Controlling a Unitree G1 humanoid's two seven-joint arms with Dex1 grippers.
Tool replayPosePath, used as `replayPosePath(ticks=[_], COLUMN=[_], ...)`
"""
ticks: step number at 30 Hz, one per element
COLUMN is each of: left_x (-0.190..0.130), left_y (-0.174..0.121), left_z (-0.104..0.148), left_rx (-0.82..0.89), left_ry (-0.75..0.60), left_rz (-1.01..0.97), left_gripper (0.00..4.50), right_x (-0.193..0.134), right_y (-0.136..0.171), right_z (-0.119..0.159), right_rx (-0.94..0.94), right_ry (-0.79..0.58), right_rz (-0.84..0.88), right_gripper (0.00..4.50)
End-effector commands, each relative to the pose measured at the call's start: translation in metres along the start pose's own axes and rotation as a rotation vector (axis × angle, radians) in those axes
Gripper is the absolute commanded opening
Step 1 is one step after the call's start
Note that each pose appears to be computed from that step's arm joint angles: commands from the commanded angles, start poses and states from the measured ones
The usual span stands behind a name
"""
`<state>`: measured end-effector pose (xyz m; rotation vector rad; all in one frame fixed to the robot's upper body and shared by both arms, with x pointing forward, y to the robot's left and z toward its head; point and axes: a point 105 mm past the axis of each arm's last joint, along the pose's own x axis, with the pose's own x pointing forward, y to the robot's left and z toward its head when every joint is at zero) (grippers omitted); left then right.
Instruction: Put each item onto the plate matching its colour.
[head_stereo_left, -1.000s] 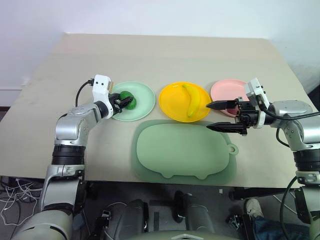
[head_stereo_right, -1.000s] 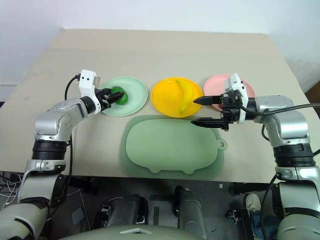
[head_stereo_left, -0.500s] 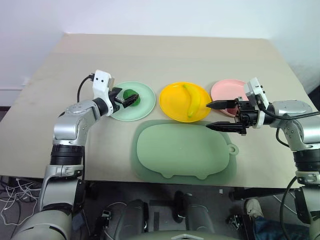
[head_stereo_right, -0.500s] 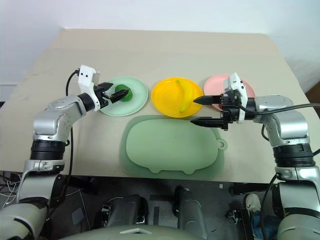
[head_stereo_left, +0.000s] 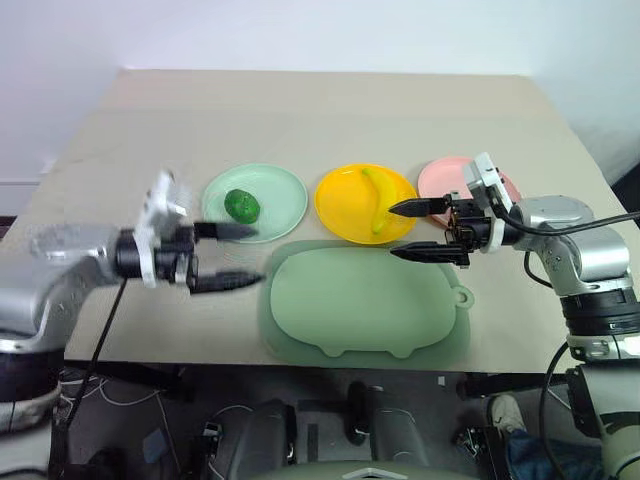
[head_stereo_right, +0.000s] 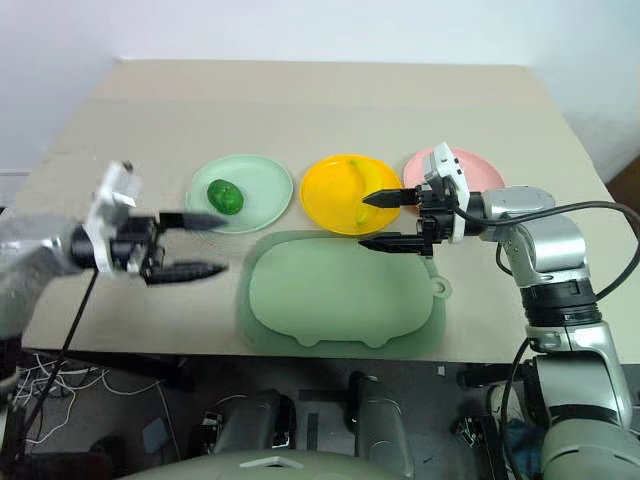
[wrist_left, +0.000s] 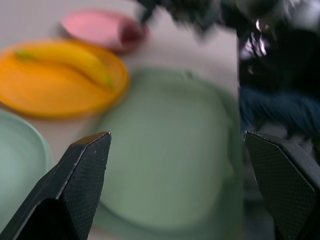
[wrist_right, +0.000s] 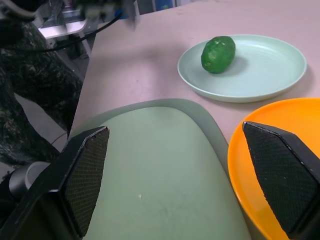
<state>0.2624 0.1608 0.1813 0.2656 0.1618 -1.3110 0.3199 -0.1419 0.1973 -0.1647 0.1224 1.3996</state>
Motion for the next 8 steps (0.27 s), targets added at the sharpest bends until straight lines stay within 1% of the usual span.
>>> replayPosePath(ticks=[1,4,6,8], left_x=[0.0126,0.0188,0.0207,0.0220], left_y=[0.0017,0.0048,0.0083,0.0051], left_z=[0.0025,0.0108,0.0089,0.0078], left_rx=[0.198,0.238,0.244,0.217], left_ry=[-0.012,-0.089,-0.098,-0.105], left_rz=[0.050,0.098,0.120,0.094], left_gripper=[4.46,4.46,4.46,4.46], right_x=[0.0060,0.0020,0.0002,-0.0006], right_y=[0.0018,0.0004,0.0010,0.0021], right_z=[0.0120,0.0117,0.0103,0.0115], right_rx=[-0.053,-0.047,-0.036,-0.034], right_ry=[-0.022,-0.022,-0.017,-0.018], right_rz=[0.018,0.002,0.000,0.002], right_gripper=[4.50,4.50,4.50,4.50])
